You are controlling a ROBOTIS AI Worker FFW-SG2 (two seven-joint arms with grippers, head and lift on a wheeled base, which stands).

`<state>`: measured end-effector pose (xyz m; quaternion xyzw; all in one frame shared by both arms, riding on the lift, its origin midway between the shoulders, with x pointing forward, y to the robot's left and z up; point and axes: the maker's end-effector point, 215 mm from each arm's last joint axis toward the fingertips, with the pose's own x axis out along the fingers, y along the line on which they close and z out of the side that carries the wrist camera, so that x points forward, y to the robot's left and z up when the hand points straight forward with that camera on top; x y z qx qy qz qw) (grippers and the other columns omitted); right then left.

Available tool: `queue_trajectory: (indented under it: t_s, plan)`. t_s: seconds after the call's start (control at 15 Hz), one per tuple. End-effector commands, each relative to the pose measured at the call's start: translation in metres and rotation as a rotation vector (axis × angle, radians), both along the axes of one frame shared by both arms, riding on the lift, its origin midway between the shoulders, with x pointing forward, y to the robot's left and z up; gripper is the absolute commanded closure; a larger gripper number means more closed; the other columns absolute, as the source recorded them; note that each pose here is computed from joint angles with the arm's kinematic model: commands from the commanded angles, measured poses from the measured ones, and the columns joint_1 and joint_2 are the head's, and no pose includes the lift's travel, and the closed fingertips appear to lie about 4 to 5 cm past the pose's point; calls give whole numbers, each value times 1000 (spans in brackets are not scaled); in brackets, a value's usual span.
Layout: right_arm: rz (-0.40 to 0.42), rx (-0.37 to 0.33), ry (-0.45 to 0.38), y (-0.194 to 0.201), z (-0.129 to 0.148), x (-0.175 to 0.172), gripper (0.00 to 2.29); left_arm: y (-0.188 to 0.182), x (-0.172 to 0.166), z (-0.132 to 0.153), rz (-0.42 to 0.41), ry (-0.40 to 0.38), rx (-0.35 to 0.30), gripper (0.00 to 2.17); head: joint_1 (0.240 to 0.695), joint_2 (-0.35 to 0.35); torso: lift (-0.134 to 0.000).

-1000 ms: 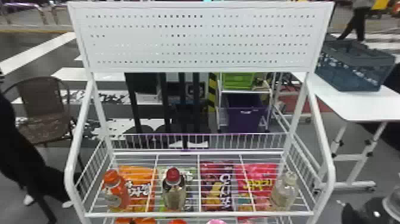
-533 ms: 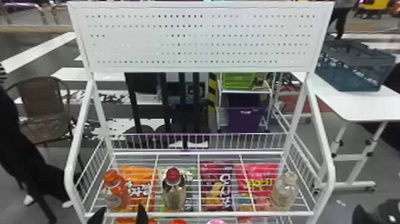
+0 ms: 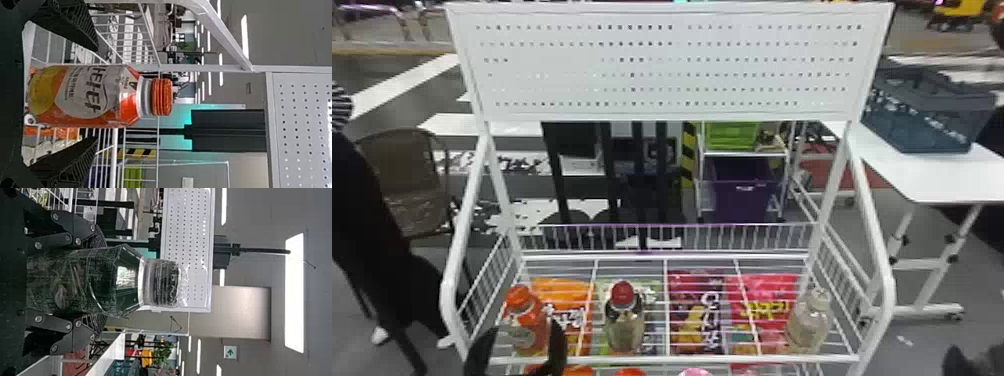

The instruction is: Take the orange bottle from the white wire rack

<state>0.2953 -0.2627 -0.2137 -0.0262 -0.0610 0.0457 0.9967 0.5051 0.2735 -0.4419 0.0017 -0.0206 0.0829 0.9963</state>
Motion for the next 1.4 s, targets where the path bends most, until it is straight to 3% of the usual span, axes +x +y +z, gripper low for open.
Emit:
queue_trajectory:
  t_s: [0.0, 0.13, 0.2, 0.33, 0.4, 0.73, 1.0, 1.33]
  plan:
    - [-4, -5, 1, -2, 0, 1, 1015, 3, 18, 14, 1, -24, 3, 83, 499, 0, 0]
    - [-5, -6, -1, -3, 0, 2, 1015, 3, 25, 20, -1, -32, 5, 107, 499, 0, 0]
    - [-7, -7, 1, -4, -1, 2, 1015, 3, 28, 10, -2, 9, 13, 525, 499, 0, 0]
    - [-11, -4, 3, -7, -2, 3, 1015, 4, 30, 0, 1, 56, 15, 1889, 499, 0, 0]
    - [-12, -4, 0, -7, -1, 3, 1015, 3, 30, -5, -4, 84, 21, 2128, 499, 0, 0]
    - [-10, 5, 18, -6, -6, 13, 1015, -7, 19, 30, -18, 70, 11, 2138, 499, 0, 0]
    - [-6, 8, 15, -3, -4, 15, 1015, -4, -7, 93, -22, 125, 40, 2135, 499, 0, 0]
    - [-2, 6, 11, -1, -2, 14, 1015, 15, -59, 171, -17, 137, 70, 2135, 499, 0, 0]
